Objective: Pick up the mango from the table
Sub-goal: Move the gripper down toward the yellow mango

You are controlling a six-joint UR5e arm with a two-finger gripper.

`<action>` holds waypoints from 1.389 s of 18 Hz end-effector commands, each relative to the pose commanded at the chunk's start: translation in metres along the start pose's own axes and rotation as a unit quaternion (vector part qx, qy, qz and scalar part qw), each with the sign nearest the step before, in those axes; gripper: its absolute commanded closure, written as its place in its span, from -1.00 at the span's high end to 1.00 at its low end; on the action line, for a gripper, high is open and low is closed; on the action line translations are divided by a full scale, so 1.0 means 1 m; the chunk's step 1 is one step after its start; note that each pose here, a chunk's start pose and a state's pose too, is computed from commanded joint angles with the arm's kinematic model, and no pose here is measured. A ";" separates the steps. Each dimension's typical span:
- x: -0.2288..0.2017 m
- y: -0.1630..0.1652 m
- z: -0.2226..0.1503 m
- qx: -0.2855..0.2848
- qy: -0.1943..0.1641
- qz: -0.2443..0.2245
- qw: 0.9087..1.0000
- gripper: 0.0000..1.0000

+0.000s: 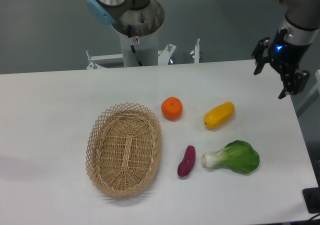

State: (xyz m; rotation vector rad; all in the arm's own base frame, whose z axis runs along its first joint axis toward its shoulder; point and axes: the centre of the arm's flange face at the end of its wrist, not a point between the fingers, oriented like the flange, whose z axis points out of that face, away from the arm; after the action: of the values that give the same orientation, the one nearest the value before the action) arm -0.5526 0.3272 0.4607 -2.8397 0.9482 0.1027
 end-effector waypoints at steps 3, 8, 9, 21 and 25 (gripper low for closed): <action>0.000 0.000 0.001 0.001 0.001 0.001 1.000 1.00; 0.003 -0.003 0.010 0.003 0.007 -0.010 1.000 1.00; 0.005 -0.004 0.011 0.002 0.006 -0.010 1.000 1.00; 0.054 -0.026 0.097 -0.009 -0.024 -0.090 0.996 1.00; 0.078 -0.040 0.151 -0.046 -0.014 -0.086 0.995 1.00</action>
State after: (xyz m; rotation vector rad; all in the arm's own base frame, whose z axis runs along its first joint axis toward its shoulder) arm -0.4687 0.3369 0.3075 -2.9814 0.7062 0.1713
